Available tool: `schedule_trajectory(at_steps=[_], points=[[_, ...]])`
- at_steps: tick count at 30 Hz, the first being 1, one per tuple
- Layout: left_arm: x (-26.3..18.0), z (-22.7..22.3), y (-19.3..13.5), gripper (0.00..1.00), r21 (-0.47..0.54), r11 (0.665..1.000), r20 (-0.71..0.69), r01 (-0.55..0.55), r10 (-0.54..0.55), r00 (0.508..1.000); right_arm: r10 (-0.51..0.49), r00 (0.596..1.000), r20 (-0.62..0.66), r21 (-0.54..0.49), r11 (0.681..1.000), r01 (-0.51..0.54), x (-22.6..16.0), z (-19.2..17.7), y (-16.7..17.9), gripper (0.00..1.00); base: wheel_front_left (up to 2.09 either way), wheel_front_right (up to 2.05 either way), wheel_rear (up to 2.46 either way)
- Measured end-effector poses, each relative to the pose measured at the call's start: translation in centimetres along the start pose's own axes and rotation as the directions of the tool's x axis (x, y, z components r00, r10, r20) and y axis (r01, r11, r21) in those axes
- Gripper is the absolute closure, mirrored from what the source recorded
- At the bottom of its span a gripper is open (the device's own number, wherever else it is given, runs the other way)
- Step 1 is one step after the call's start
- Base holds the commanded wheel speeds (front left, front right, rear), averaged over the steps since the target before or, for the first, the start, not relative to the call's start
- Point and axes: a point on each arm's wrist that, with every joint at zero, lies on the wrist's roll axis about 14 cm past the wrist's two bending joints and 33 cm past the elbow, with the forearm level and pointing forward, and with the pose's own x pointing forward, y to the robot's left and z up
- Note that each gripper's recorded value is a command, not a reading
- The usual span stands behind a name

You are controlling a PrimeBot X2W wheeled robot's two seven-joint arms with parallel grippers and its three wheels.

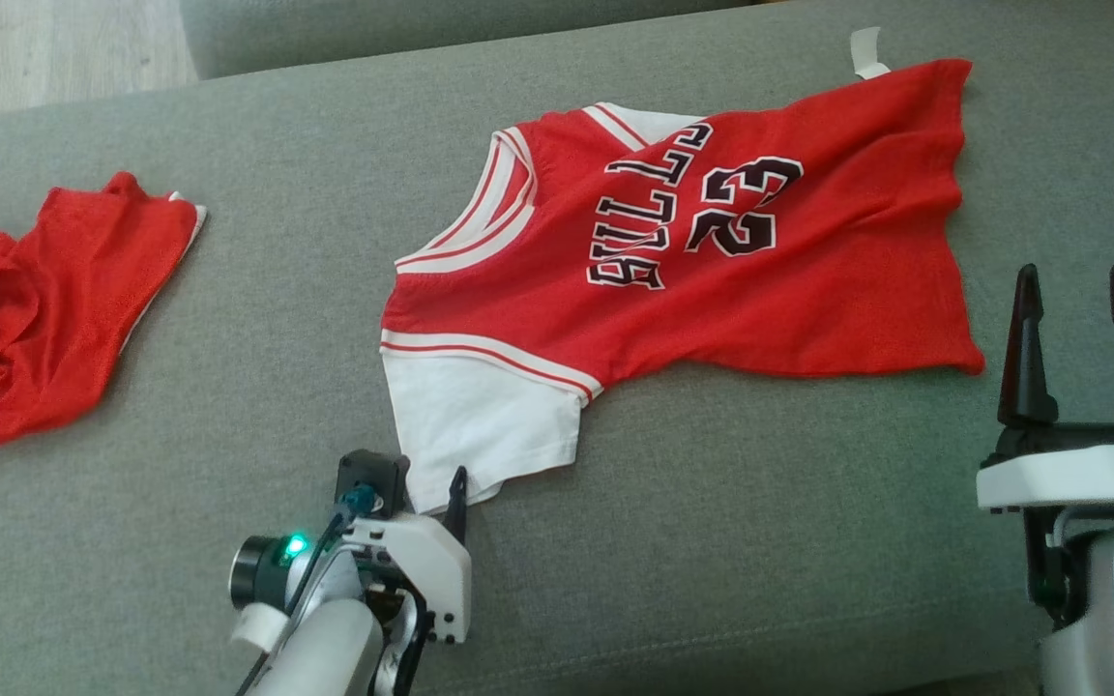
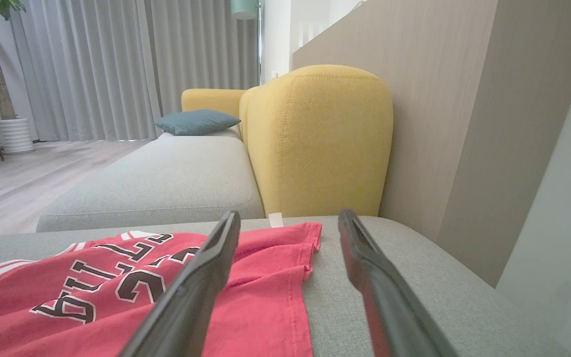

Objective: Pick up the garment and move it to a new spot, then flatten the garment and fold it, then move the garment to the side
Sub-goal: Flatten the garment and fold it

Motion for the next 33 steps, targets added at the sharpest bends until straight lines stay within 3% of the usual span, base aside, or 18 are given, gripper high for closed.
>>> schedule_trajectory(at_steps=[5, 6, 8, 9, 13, 16, 20, 23, 26, 33], points=[[-0.1, -0.1, 0.0, 0.00, -0.004, 1.000, -0.033, 0.004, -0.004, 0.999, -0.003, 1.000, 0.011, 0.008, 1.000, 0.003, -0.1, 0.4, -0.1, 0.00, 0.00, 0.00, 0.00], [-0.2, -0.2, -0.2, 0.06, -0.012, 1.000, -0.040, 0.015, -0.015, 0.999, -0.003, 1.000, 0.012, 0.008, 1.000, 0.003, -0.1, 0.4, -0.1, 0.00, 0.00, 0.00, 0.00], [-0.3, -0.2, -0.4, 0.93, -0.039, 0.999, -0.050, 0.031, -0.033, 0.998, -0.006, 1.000, 0.012, 0.010, 1.000, 0.006, -0.1, 0.4, -0.2, 0.00, 0.00, 0.00, 0.00], [-0.3, -0.2, -0.5, 1.00, -0.048, 0.998, -0.052, 0.036, -0.039, 0.998, -0.010, 1.000, 0.010, 0.010, 1.000, 0.010, -0.1, 0.4, -0.3, 0.00, 0.00, 0.00, 0.00], [-0.6, 0.4, -0.7, 1.00, -0.075, 0.996, -0.017, 0.042, -0.044, 0.999, -0.029, 0.998, -0.053, 0.014, 0.999, 0.030, -0.3, -1.1, -0.9, 0.00, 0.00, 0.00, 0.00], [-0.7, 2.2, -0.3, 1.00, -0.105, 0.994, 0.087, 0.028, -0.019, 0.996, -0.026, 0.993, -0.118, 0.026, 0.999, 0.029, -0.5, -2.7, -0.7, 0.00, 0.00, 0.00, 0.00], [-1.2, 6.5, 1.9, 1.00, -0.154, 0.988, 0.295, -0.031, 0.076, 0.952, -0.039, 0.974, -0.225, 0.079, 0.995, 0.058, -0.8, -5.5, -1.0, 0.00, 0.00, 0.00, 0.00], [-1.5, 8.4, 2.8, 1.00, -0.172, 0.984, 0.370, -0.049, 0.111, 0.922, -0.037, 0.959, -0.283, 0.160, 0.983, 0.086, -0.4, -7.0, -0.6, 0.00, 0.00, 0.00, 0.00], [-1.8, 9.1, 3.2, 1.00, -0.182, 0.982, 0.400, -0.055, 0.125, 0.908, -0.042, 0.946, -0.322, 0.221, 0.968, 0.118, 0.1, -8.3, -0.4, 0.00, 0.00, 0.00, 0.00], [-1.8, 8.9, 3.9, 1.00, -0.190, 0.979, 0.401, -0.077, 0.149, 0.904, -0.064, 0.893, -0.445, 0.213, 0.961, 0.175, -0.9, -12.4, -0.7, 0.00, 0.00, 0.00, 0.00]])
